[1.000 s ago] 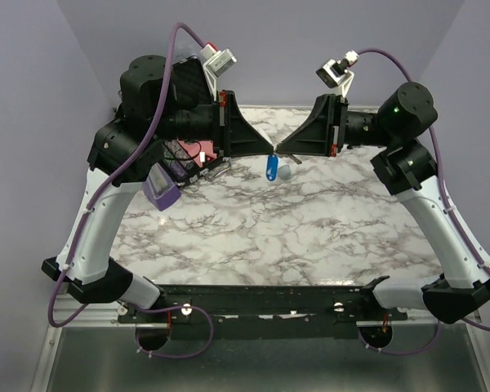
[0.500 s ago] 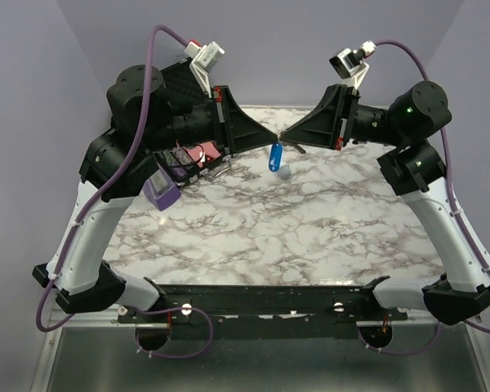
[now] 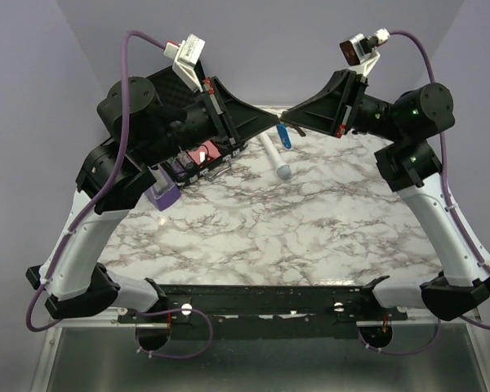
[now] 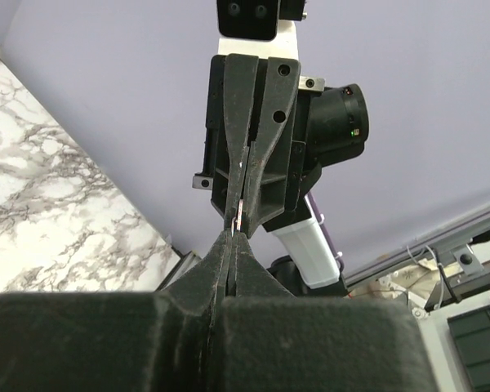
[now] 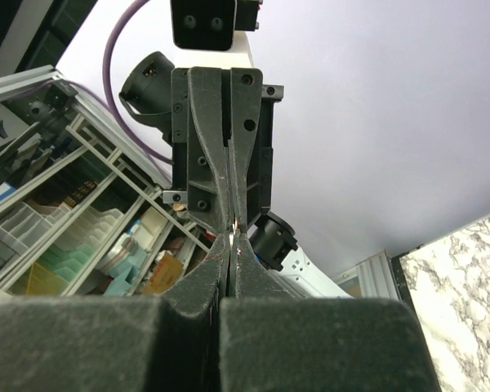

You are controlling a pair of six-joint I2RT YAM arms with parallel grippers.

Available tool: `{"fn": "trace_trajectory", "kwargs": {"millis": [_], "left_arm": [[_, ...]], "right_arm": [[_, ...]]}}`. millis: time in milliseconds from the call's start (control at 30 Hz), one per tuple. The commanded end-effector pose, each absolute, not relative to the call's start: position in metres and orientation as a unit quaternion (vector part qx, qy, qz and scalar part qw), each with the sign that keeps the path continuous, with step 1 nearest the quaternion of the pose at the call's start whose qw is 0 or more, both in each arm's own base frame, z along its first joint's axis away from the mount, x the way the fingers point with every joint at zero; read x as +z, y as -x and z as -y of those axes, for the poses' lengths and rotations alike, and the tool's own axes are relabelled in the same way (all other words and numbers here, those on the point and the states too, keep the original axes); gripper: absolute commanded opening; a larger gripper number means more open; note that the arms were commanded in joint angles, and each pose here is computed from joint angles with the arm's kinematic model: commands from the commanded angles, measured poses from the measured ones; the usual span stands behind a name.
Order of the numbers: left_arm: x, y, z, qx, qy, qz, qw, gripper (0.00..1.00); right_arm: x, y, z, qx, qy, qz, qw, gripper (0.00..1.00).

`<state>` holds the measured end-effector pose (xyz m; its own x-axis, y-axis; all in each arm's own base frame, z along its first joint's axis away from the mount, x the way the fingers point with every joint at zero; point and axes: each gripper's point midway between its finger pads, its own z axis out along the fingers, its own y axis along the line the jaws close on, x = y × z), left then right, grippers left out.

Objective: Remove the keys from the keyring

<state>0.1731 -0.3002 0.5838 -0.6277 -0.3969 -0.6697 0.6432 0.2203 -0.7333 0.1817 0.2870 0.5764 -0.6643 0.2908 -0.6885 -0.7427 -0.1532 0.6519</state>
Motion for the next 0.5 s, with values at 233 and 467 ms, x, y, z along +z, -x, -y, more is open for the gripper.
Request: {"fn": "trace_trajectory", "kwargs": {"millis": [233,467], "left_arm": [[0.593,-0.167,0.312,-0.631,-0.090,-0.641,0.428,0.00],[0.582,-0.164,0.300,-0.617,-0.088,-0.649,0.438,0.34]], "right_arm": [[0.576,-0.182,-0.291,0.737,0.207,-0.538,0.353,0.01],[0.575,-0.175,-0.285,0.734,0.203,-0.541,0.358,0.01]]}}
